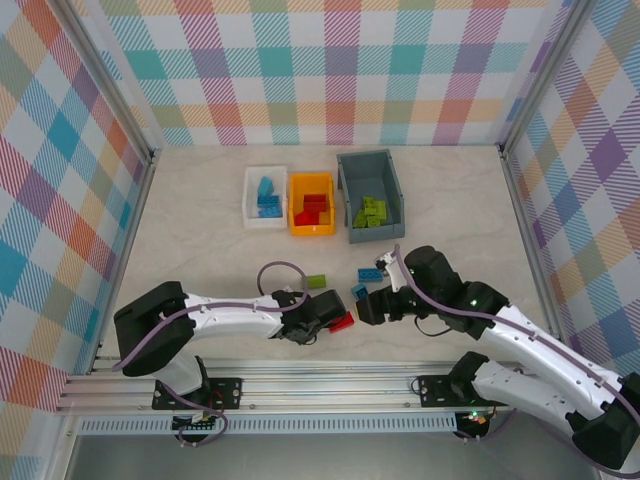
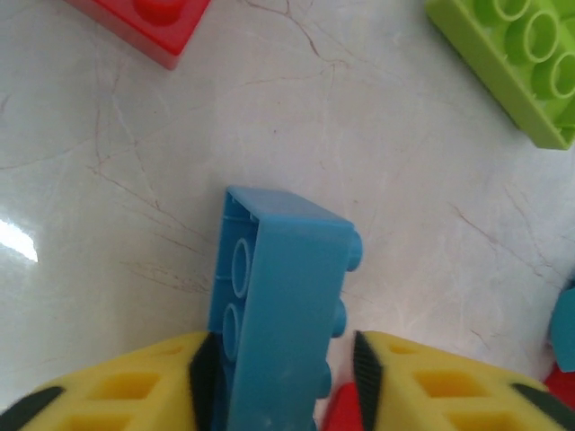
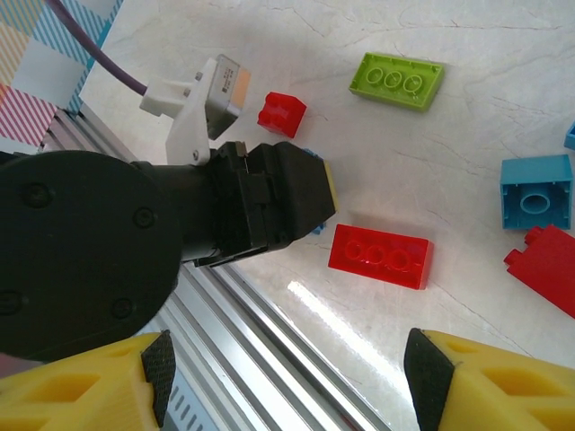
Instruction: Sort the legos into containers by color
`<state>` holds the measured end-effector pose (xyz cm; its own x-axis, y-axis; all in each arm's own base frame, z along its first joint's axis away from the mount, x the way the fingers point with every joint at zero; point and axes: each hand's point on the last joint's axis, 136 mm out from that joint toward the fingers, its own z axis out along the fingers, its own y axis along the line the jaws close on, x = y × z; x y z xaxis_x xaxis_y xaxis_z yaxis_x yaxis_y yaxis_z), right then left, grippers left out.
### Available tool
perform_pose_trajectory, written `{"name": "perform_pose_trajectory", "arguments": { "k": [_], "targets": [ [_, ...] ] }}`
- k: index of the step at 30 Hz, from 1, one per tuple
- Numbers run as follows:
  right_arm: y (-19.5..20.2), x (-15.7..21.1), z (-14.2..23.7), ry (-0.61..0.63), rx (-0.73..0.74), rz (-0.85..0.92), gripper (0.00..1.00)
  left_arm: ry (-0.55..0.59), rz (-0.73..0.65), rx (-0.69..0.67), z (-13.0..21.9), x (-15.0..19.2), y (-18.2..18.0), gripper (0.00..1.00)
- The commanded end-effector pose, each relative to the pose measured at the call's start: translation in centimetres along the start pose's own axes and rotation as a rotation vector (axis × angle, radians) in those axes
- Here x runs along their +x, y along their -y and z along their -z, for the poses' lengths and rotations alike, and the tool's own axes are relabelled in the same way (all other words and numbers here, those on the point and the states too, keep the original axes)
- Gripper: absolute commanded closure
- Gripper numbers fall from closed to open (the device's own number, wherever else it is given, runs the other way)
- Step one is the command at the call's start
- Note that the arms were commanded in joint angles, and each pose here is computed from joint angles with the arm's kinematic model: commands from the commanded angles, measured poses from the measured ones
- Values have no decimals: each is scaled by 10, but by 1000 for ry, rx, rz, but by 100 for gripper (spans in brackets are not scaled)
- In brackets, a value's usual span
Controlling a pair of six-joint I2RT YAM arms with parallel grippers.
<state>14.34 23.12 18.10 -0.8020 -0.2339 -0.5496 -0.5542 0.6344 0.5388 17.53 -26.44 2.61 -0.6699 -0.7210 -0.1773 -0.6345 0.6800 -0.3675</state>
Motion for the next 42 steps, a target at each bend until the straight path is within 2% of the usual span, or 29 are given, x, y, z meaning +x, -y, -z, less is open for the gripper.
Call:
{"name": "perform_pose_trajectory", "arguments": {
  "k": [1, 5, 8, 10, 14, 18, 21, 23, 27, 35, 42],
  "targets": [
    [-7, -4, -1, 20, -30, 0, 30, 40, -10, -35, -6, -10, -7, 64],
    [-7, -4, -5, 15, -36, -2, 31, 57, -31, -25, 1, -15, -3, 80],
    [-16, -8, -6, 25, -71, 26, 34, 135, -107, 30, 33, -35, 21, 83],
    [-23, -15, -7, 50, -86, 58, 34, 147, -196, 60, 51, -54, 42, 83],
    [-47, -39, -13, 143, -119, 176, 35, 53, -280, 74, 57, -106, 72, 84],
    [-67, -72, -26, 280, -98, 282, 34, 95, -401, 62, 67, -183, 99, 84],
    [-64, -96, -42, 357, -45, 282, 33, 100, -481, 29, 57, -230, 116, 84],
    [-61, -112, -49, 403, -9, 269, 33, 109, -549, 3, 45, -253, 126, 87],
    [-62, -132, -65, 409, 34, 266, 33, 111, -585, -69, 16, -294, 135, 87],
    [-63, -135, -79, 379, 25, 237, 32, 106, -677, -22, -28, -331, 164, 85],
    [-60, -139, -83, 393, 41, 228, 30, 78, -751, 39, -45, -345, 174, 74]
  ]
}}
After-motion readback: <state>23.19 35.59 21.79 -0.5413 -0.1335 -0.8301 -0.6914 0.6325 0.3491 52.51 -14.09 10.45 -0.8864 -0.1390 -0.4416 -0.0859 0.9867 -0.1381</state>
